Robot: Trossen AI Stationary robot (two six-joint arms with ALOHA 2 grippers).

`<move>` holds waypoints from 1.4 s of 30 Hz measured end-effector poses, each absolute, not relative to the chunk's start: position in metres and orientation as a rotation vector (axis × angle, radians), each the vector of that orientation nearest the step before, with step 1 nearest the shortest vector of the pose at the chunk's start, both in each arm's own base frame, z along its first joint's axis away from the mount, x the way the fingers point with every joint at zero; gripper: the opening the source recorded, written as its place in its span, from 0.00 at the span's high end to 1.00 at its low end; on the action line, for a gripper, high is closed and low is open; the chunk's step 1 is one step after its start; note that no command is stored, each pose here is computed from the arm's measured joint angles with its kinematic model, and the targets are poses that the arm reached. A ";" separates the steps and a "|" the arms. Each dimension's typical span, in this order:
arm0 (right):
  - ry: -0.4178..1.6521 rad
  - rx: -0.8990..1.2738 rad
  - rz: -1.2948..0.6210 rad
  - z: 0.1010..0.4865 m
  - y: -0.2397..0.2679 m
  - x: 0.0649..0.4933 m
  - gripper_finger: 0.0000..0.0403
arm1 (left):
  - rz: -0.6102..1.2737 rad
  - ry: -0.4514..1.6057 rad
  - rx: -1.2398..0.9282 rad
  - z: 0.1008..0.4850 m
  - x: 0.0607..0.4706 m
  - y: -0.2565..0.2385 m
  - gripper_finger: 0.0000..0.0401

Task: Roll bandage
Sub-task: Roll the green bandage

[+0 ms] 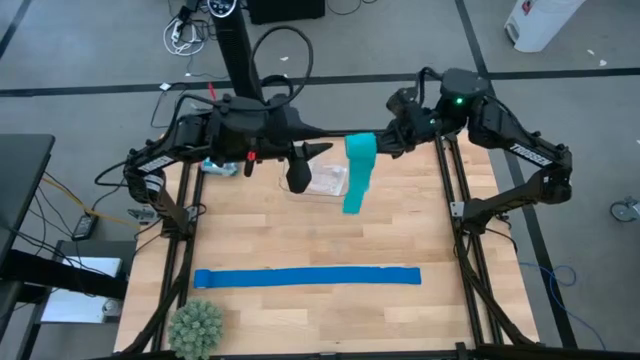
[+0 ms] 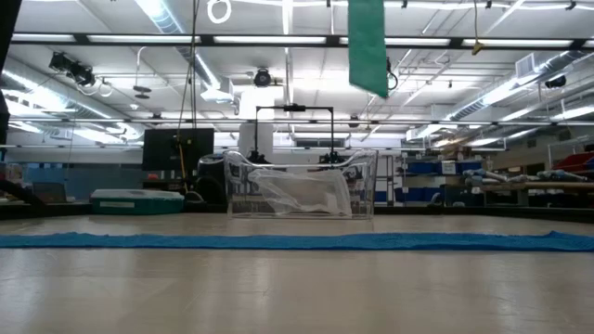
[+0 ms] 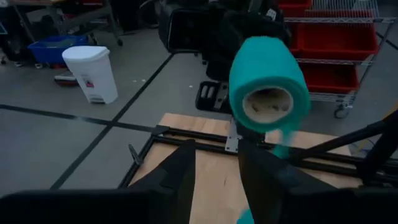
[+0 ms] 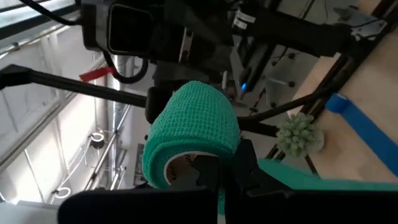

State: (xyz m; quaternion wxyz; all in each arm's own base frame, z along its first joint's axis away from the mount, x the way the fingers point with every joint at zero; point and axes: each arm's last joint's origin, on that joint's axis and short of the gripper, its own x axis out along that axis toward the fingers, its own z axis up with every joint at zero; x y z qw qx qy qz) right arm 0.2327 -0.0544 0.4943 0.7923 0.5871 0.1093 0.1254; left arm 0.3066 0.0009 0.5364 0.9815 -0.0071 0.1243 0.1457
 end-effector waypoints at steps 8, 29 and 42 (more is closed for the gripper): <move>0.224 1.263 0.295 0.485 -0.053 0.248 1.00 | 0.292 0.270 -0.006 0.531 0.313 0.001 0.68; 0.223 1.234 0.275 0.476 -0.064 0.263 1.00 | 0.301 0.280 -0.033 0.530 0.314 0.001 0.68; 0.218 1.228 0.269 0.477 -0.072 0.259 1.00 | 0.255 0.289 -0.046 0.528 0.316 -0.001 0.68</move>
